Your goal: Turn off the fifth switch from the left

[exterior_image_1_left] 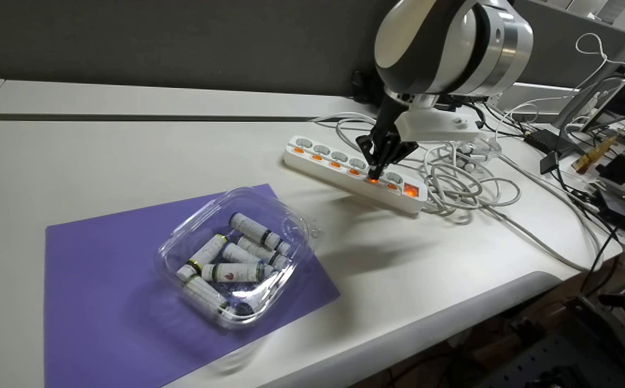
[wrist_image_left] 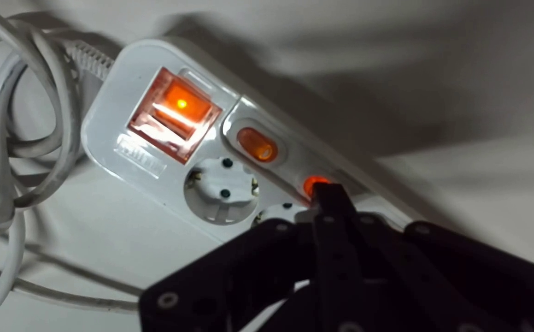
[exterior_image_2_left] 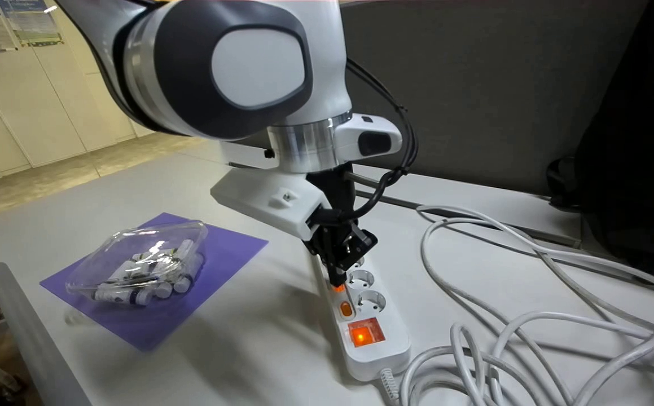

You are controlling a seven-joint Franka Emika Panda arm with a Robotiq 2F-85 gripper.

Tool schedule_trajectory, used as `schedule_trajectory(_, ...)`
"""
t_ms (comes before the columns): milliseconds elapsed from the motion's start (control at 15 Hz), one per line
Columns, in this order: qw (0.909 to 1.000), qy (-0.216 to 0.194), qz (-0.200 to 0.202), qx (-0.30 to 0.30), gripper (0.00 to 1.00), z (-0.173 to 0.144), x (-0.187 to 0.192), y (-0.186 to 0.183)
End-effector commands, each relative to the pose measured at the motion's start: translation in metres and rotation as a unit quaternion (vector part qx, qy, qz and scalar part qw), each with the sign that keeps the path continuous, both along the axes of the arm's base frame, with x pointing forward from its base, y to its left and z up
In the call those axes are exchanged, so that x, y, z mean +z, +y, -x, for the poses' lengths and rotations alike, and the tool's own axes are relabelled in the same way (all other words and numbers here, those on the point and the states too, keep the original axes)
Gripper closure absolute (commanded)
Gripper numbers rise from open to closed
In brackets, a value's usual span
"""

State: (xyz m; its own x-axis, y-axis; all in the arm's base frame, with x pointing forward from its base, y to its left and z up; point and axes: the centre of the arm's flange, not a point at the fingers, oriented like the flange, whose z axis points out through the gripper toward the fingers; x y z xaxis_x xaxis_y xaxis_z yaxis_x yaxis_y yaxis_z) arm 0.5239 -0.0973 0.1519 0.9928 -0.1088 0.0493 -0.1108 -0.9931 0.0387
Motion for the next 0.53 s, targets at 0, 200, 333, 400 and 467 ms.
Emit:
schedule_trajectory(0, 1.0000, 0.002, -0.007, -0.003, 1.00, -0.0063, -0.0028, -0.0045)
schedule_trajectory(200, 1.0000, 0.004, -0.006, -0.005, 1.00, -0.0043, -0.0033, -0.0061)
schedule_trajectory(333, 0.9999, 0.005, -0.007, -0.006, 1.00, -0.0022, -0.0023, -0.0073)
schedule_trajectory(400, 1.0000, 0.004, -0.007, -0.005, 1.00, -0.0009, -0.0010, -0.0076)
schedule_trajectory(467, 1.0000, 0.003, -0.007, -0.006, 1.00, -0.0003, -0.0005, -0.0079)
